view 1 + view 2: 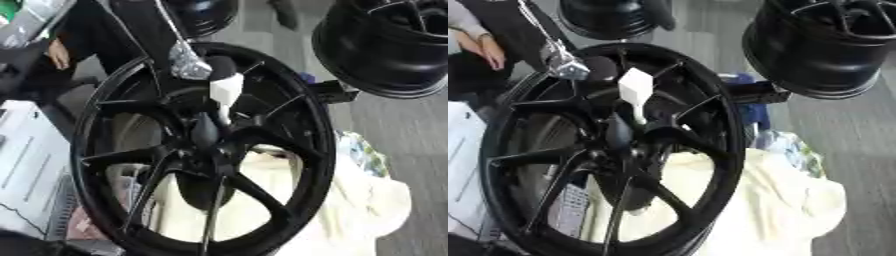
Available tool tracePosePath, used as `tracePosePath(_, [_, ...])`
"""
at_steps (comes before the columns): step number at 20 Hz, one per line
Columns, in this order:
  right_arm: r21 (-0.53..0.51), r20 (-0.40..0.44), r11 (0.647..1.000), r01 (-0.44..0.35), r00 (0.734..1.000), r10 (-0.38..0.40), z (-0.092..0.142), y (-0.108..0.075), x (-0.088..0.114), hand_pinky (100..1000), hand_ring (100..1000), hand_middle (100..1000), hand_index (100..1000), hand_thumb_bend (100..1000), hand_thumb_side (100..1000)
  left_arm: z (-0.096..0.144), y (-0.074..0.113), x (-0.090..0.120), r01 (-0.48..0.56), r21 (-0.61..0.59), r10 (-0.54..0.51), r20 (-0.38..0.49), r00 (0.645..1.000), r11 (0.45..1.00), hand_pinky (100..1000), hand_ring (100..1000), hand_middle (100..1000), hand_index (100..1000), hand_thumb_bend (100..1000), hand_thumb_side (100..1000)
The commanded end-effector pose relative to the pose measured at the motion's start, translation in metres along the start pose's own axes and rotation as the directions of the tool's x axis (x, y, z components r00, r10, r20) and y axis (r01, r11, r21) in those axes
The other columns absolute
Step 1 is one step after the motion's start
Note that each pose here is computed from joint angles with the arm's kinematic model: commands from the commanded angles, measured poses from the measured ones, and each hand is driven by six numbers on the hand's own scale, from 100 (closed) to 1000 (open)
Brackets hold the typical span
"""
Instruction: Pull the pin out of the wheel hub.
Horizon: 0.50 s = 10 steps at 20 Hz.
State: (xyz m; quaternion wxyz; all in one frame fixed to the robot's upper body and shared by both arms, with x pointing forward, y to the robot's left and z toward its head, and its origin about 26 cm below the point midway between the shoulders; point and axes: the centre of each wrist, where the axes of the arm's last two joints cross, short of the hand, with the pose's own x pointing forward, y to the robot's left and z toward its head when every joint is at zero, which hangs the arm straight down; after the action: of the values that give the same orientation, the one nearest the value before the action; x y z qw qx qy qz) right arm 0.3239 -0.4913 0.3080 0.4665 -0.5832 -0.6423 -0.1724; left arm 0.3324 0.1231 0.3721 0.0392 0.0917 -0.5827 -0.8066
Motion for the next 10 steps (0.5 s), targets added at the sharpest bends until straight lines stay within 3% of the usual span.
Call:
tracePosePath(1, [-0.252, -0.165, 0.953, -0.17, 0.978, 0.131, -0.007, -0.009, 0.011, 828, 640, 810, 894, 100, 447, -0.002, 0.005, -0.002, 0.053, -0.035, -0.054, -0.015, 0.998, 0.998, 932, 916, 828, 921, 313, 162])
tracePosePath(5, [-0.248, -0.172, 0.954, -0.169, 0.977, 0.128, -0.007, -0.009, 0.009, 828, 639, 810, 894, 100, 451, -0.006, -0.005, -0.012, 0.071, -0.076, -0.076, -0.067, 0.995, 0.995, 930, 918, 818, 919, 375, 156])
tracePosePath(10, [-0.246, -0.181, 0.955, -0.166, 0.976, 0.124, -0.008, -0.009, 0.006, 829, 638, 809, 894, 100, 458, -0.005, -0.013, -0.023, 0.104, -0.12, -0.122, -0.155, 0.98, 0.987, 921, 922, 832, 930, 449, 297])
